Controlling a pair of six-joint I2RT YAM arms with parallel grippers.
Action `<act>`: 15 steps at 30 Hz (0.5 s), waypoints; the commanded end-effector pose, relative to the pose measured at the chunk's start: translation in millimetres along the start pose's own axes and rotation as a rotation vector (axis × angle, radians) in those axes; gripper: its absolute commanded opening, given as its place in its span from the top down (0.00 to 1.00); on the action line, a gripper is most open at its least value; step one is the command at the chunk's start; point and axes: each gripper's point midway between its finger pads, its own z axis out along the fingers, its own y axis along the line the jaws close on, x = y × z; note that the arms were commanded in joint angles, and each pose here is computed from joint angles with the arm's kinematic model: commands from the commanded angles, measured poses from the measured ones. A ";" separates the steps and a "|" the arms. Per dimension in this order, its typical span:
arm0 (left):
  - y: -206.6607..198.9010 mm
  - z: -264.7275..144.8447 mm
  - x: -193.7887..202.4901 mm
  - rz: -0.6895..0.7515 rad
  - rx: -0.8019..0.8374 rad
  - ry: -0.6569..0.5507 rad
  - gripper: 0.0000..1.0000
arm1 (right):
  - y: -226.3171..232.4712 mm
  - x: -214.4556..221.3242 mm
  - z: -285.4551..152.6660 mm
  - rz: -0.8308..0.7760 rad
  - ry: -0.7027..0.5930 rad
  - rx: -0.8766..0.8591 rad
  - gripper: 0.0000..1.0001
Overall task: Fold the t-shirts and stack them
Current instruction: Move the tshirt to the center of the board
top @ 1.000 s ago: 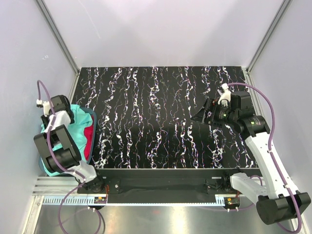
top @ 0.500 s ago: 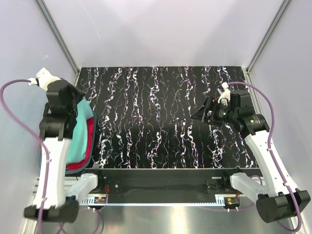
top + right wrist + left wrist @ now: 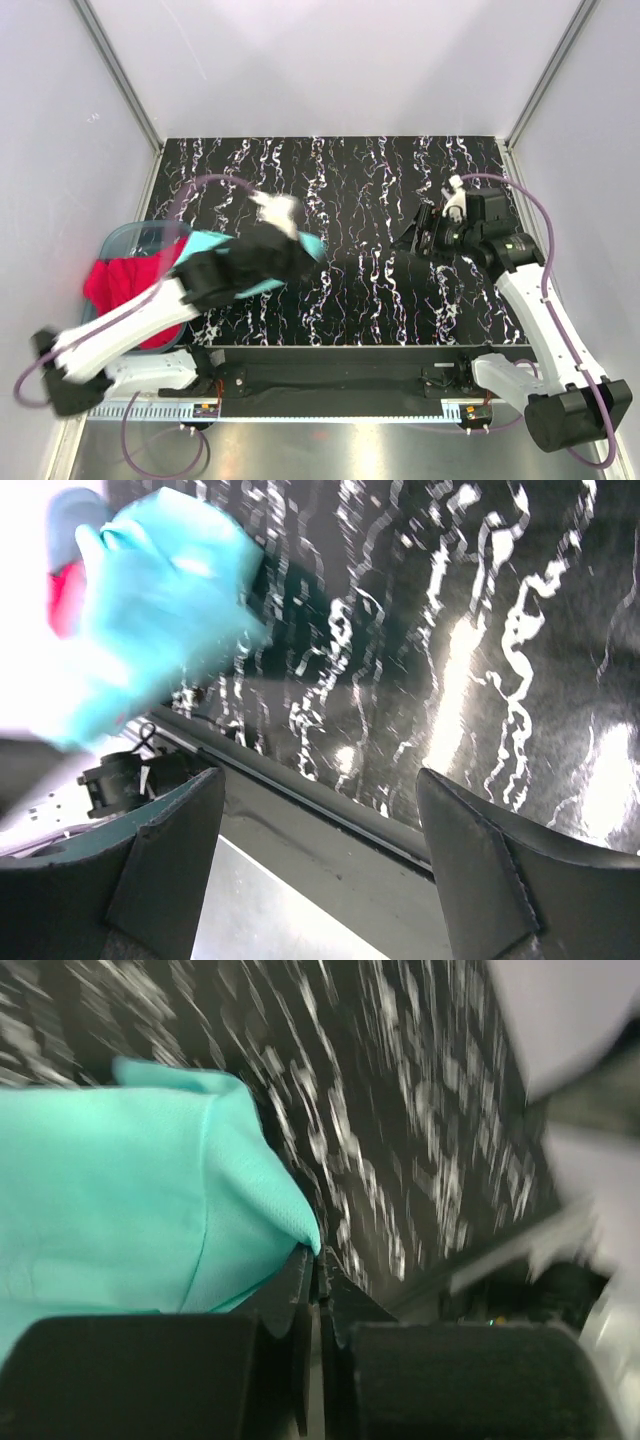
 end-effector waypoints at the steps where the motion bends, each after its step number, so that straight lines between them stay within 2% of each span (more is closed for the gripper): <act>1: -71.5 21.3 32.7 0.146 0.159 0.156 0.95 | -14.7 7.4 12.3 0.010 0.022 0.037 0.15; 2: -75.4 23.0 35.7 0.179 0.163 0.184 0.84 | -16.5 7.7 14.4 0.011 0.023 0.040 0.15; 4: -81.6 26.8 38.8 0.248 0.190 0.214 0.74 | -24.1 13.0 21.2 0.026 0.044 0.053 0.15; 5: -85.8 24.3 41.9 0.258 0.224 0.227 0.61 | -28.0 15.4 25.5 0.030 0.054 0.057 0.15; 7: -87.6 15.7 35.4 0.245 0.250 0.199 0.44 | -32.1 20.0 33.7 0.049 0.090 0.057 0.15; 8: -78.7 16.2 35.8 0.239 0.222 0.189 0.28 | -34.1 21.7 38.0 0.060 0.102 0.053 0.15; 11: -40.6 13.0 25.2 0.215 0.125 0.153 0.24 | -33.9 26.9 54.6 0.085 0.149 0.010 0.11; 13: 3.1 18.0 14.6 0.124 0.013 0.164 0.29 | -33.8 30.8 68.5 0.105 0.192 -0.003 0.10; 15: 37.8 25.9 23.0 0.065 -0.041 0.219 0.33 | -32.9 37.7 84.0 0.115 0.251 0.005 0.11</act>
